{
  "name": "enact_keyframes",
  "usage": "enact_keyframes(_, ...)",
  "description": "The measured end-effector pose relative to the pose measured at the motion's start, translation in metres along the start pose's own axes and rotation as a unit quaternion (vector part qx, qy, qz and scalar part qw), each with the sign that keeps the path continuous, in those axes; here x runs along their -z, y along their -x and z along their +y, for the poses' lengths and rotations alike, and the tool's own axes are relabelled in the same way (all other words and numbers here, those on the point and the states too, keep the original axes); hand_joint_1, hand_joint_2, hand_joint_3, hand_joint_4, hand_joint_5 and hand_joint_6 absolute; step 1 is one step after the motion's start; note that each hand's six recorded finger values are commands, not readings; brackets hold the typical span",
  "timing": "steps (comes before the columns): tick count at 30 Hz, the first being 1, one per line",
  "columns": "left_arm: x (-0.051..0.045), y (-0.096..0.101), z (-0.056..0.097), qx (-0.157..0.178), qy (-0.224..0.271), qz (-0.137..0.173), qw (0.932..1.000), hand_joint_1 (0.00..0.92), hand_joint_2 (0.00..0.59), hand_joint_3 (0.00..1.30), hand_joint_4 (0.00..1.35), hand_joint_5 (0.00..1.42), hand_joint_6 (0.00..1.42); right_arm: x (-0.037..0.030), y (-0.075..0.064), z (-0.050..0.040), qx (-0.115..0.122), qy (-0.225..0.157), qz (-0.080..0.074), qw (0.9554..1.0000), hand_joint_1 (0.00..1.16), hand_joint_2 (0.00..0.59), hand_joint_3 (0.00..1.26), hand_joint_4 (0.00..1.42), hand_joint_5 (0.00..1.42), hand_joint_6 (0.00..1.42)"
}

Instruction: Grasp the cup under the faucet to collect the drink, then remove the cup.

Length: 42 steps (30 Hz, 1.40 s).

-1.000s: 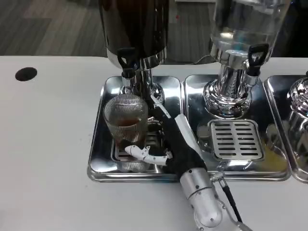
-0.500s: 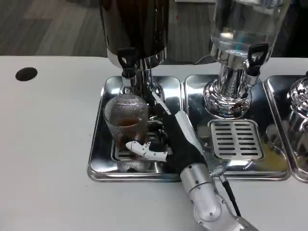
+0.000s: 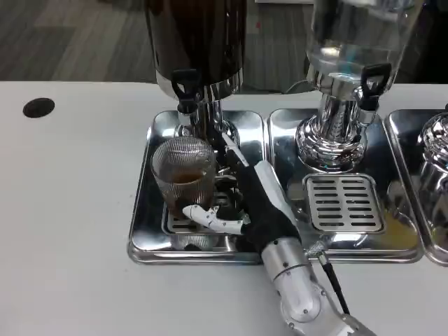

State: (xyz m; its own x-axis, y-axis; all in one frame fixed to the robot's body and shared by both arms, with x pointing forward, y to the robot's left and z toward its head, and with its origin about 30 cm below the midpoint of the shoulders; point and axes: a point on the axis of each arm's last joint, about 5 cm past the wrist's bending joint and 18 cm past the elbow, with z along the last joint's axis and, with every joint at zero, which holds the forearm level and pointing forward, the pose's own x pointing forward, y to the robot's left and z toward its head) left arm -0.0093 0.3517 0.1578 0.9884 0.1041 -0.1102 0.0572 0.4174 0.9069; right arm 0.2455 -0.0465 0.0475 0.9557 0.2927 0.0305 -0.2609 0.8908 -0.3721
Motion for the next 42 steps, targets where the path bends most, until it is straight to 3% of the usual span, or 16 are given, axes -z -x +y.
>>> enact_keyframes(8, -0.0003, 0.0, 0.0, 0.0, -0.001, -0.005, 1.0, 0.0, 0.0, 0.0, 0.0, 0.0, 0.0, -0.0006, 0.0, 0.0005, 0.001, 0.002, 0.0, 1.0, 0.91, 0.177, 0.05, 0.09, 0.12, 0.16)
enact_keyframes(25, -0.002, -0.007, -0.001, -0.009, 0.002, -0.018, 0.9998, 0.0, 0.0, 0.0, 0.0, 0.0, 0.0, -0.0024, -0.002, 0.0, 0.009, 0.002, 0.001, 1.0, 0.9, 0.19, 0.25, 0.27, 0.29, 0.32)
enact_keyframes(42, -0.0054, -0.01, 0.0, -0.012, 0.0, -0.025, 0.9996, 0.0, 0.0, 0.0, 0.0, 0.0, 0.0, -0.0035, -0.003, -0.0012, 0.017, -0.006, 0.004, 0.9998, 0.88, 0.199, 0.29, 0.29, 0.34, 0.4)
